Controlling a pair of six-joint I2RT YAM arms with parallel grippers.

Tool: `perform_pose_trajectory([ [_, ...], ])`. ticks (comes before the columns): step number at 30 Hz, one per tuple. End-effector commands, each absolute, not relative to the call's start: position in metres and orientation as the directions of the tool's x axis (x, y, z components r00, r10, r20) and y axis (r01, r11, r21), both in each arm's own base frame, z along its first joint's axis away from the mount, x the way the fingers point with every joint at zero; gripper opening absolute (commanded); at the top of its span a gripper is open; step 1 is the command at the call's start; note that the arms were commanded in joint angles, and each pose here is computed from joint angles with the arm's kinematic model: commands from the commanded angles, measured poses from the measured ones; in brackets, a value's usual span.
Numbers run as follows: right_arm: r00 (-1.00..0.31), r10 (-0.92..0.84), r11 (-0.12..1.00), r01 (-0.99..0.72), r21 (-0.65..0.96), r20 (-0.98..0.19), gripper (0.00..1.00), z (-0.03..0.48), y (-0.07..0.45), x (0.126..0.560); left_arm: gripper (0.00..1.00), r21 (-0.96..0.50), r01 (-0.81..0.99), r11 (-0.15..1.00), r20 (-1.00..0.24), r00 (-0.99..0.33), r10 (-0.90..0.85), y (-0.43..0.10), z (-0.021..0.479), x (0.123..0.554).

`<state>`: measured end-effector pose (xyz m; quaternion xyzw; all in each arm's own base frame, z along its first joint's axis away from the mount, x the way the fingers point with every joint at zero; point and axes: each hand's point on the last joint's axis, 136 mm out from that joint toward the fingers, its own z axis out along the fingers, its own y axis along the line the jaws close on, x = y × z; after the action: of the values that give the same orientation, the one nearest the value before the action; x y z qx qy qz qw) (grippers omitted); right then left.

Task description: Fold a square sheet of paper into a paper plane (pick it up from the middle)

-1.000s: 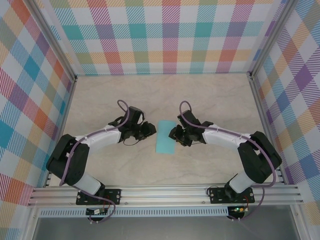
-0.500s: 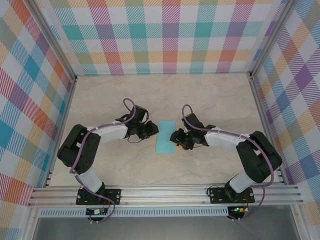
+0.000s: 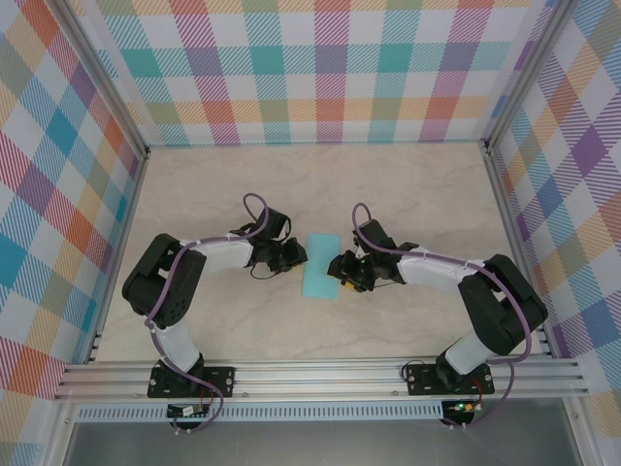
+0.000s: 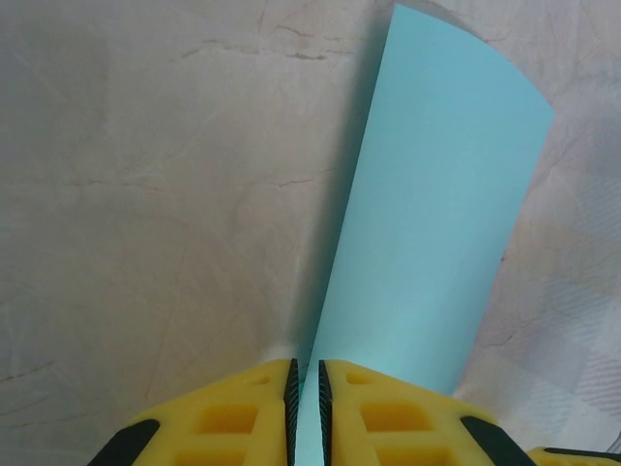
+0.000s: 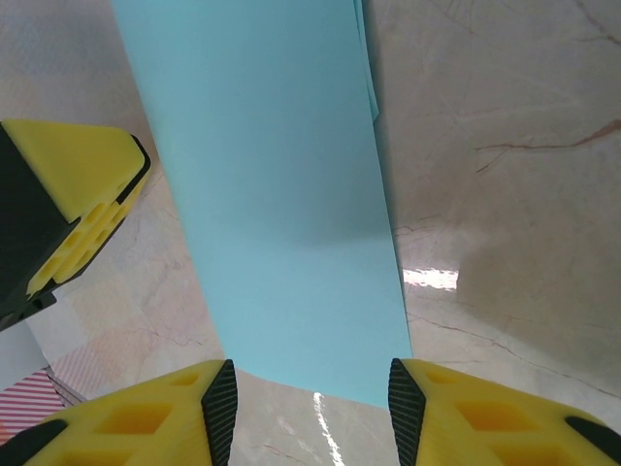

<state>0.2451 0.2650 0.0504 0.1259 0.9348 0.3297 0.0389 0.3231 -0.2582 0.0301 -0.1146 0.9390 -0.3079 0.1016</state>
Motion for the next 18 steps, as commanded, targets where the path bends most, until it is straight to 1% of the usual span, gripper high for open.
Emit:
perform_pose_trajectory([
  [1,-0.972,0.233,0.735,0.195,0.649,0.028,0.48,0.048,0.270,0.243,0.16,-0.608,-0.113,0.786,-0.155,-0.954,-0.257,-0.266,0.033,0.330],
  [4,-0.966,0.255,0.749,0.220,0.625,0.034,0.48,0.042,0.265,0.243,0.16,-0.627,-0.103,0.772,-0.160,-0.953,-0.258,-0.269,0.040,0.331],
  [11,-0.956,0.293,0.775,0.255,0.578,0.028,0.49,0.033,0.253,0.243,0.17,-0.690,-0.028,0.723,-0.220,-0.944,-0.247,-0.280,0.078,0.339],
  [18,-0.955,0.293,0.757,0.258,0.601,0.042,0.49,0.032,0.256,0.245,0.17,-0.712,-0.026,0.701,-0.185,-0.957,-0.223,-0.294,0.066,0.342],
])
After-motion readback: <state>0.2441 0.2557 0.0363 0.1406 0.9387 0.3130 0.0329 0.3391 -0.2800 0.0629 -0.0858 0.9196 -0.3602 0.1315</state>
